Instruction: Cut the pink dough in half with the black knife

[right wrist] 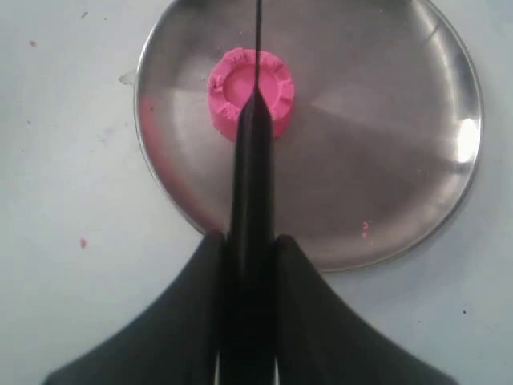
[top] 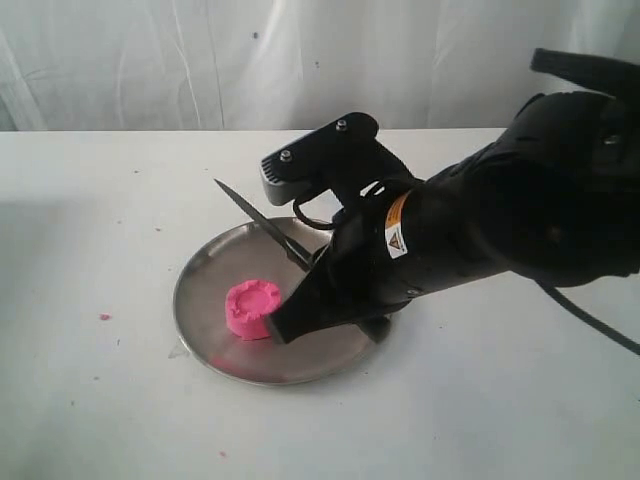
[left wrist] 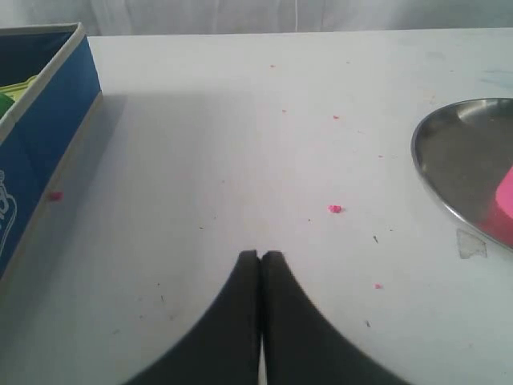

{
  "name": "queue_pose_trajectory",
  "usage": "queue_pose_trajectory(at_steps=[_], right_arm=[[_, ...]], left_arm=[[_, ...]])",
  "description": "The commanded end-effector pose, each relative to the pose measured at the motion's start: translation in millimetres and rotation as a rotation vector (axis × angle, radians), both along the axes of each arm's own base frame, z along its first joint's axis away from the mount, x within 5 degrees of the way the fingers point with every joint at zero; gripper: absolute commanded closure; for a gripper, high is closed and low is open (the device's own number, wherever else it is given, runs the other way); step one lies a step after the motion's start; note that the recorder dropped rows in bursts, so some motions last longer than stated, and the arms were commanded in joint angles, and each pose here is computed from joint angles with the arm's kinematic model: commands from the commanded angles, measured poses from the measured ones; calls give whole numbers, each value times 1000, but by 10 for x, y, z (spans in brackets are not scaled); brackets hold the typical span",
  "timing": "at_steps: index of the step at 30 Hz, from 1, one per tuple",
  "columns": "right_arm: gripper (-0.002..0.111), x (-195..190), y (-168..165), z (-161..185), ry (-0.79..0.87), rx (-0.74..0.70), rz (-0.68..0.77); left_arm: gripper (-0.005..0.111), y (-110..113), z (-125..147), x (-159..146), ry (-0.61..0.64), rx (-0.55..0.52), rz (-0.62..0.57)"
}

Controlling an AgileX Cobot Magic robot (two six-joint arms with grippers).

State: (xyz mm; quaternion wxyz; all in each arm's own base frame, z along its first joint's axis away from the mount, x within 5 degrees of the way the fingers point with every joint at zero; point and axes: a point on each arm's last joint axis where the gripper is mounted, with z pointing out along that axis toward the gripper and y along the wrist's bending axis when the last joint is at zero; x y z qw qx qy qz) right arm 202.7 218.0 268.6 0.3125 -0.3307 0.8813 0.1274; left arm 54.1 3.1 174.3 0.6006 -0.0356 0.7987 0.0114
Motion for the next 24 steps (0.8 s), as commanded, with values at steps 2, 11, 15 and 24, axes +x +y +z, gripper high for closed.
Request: queue_pose_trajectory(at_steps=[2, 11, 15, 24], right_arm=[[108, 65, -62, -13, 63, 43, -34], [108, 163, 69, -215, 205, -70, 67], [108, 246, 156, -270, 226, -88, 72], [108, 384, 296, -405, 263, -95, 61]], left_arm=[[107, -4, -9, -1, -3, -7, -4], [107, -4, -9, -1, -3, -7, -4], [107, -4, -9, -1, -3, -7, -4], [107, -4, -9, -1, -3, -7, -4]])
